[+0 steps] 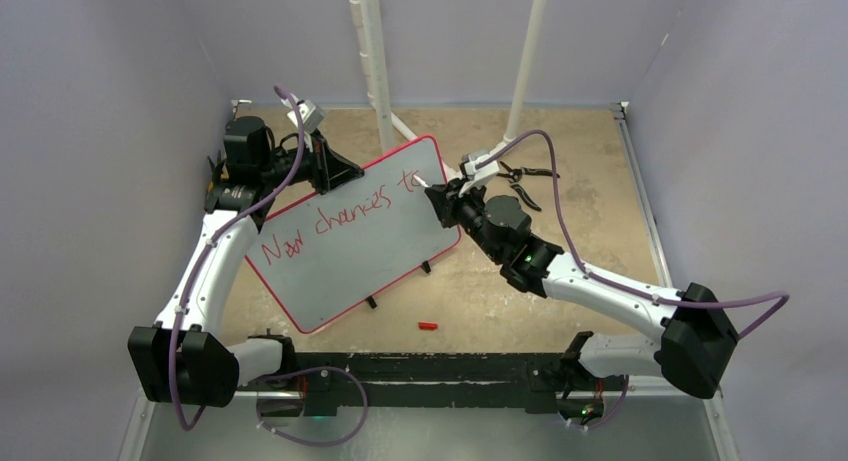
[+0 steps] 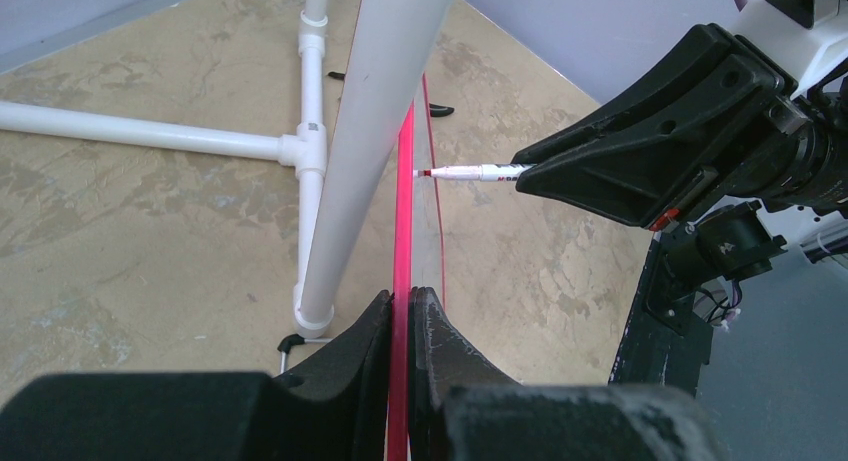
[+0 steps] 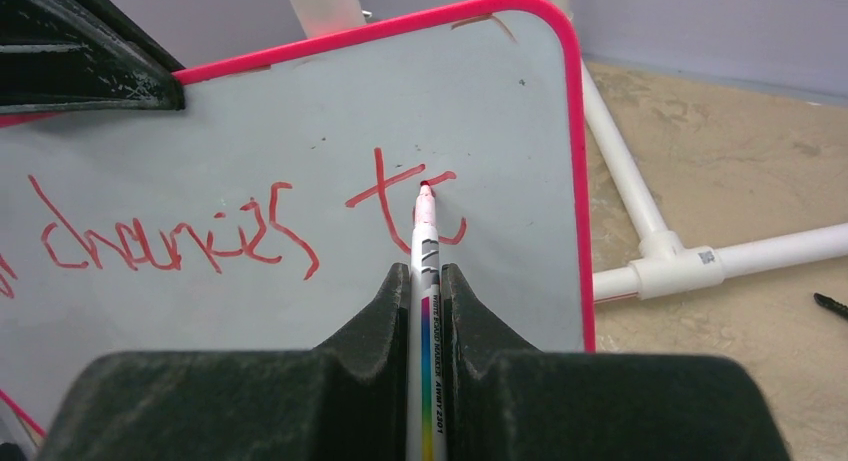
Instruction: Write a sentence on the whiteboard
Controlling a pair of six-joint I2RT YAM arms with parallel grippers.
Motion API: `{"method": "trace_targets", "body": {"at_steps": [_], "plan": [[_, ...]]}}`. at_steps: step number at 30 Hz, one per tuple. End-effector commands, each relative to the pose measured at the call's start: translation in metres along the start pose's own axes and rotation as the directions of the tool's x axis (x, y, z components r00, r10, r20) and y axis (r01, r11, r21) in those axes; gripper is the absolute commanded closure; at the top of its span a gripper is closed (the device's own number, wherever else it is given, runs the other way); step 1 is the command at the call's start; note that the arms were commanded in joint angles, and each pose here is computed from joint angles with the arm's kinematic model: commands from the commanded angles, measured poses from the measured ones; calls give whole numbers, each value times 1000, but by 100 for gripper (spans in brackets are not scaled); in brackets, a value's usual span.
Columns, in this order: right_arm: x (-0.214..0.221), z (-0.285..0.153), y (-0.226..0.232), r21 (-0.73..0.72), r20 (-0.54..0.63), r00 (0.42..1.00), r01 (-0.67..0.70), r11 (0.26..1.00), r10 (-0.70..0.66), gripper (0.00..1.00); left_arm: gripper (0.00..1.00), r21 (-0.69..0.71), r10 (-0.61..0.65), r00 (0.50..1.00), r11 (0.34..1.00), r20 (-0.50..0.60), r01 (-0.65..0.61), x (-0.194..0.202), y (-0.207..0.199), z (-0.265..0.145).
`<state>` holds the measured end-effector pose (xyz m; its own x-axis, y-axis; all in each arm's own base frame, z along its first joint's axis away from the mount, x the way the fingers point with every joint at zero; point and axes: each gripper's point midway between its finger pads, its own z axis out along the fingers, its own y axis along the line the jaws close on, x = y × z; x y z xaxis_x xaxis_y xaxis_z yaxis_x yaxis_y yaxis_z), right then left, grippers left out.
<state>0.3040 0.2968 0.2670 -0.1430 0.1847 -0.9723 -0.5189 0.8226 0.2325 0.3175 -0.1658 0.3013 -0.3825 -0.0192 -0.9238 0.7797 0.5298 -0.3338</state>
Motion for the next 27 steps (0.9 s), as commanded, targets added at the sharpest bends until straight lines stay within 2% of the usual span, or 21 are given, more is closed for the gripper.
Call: {"method": "trace_targets", "body": {"at_steps": [1, 9, 27], "plan": [[-5, -1, 9, -46, 21, 1000, -1, 999, 2, 100, 100, -95, 26, 999, 995, 28, -24, -5, 24, -4], [2, -1, -10, 70, -4, 999, -39, 997, 40, 100, 100, -97, 24, 999, 995, 26, -21, -4, 25, -3], [23, -8, -27, 138, -52, 998, -27, 990, 34, 100, 100, -95, 27, 999, 995, 28, -24, -5, 24, -3]]}}
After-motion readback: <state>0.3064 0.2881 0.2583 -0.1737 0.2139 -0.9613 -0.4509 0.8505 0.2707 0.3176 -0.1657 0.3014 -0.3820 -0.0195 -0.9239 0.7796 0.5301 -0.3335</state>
